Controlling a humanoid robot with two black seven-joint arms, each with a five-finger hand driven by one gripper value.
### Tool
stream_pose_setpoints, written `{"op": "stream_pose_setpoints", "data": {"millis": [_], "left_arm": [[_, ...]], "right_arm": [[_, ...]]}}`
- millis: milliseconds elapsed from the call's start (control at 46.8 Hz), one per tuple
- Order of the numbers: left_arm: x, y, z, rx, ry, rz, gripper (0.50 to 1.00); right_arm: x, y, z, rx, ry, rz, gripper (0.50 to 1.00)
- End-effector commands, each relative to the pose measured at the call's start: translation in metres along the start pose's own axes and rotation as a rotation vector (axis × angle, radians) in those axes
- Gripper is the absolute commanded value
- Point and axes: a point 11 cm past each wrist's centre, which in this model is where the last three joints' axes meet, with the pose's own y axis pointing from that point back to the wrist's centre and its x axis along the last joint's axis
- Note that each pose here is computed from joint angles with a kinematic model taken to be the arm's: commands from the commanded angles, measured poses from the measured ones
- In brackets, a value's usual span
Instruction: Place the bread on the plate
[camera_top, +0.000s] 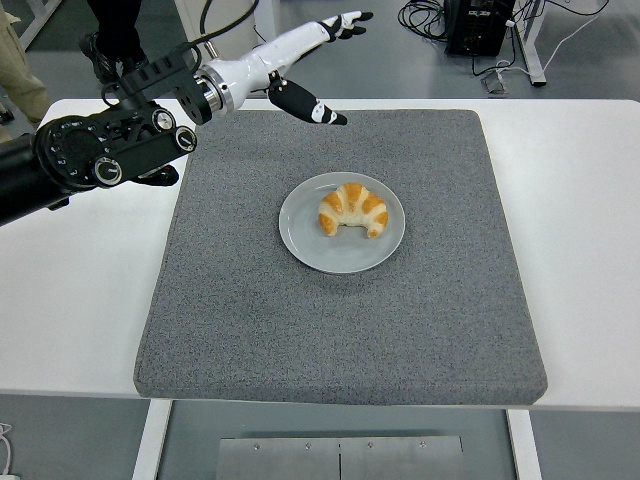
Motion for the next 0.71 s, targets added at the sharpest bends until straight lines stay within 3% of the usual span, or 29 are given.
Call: {"op": "stream_pose_setpoints", "data": {"millis": [0,256,684], "left_arm": [[0.009,0.0,-0.001,0.014,0.093,0.055,0.972],[0.033,0.003,-0.011,0.053,0.356,0.214,0.972],[0.058,0.037,-0.067,0.106,0.783,0.424,0.972]], "right_arm": [[0.0,0.0,0.0,0.002,0.0,0.001,1.0],[0.0,0.0,0.0,0.0,0.0,0.001,1.0],[0.0,0.0,0.0,0.0,0.001,0.0,1.0]]}}
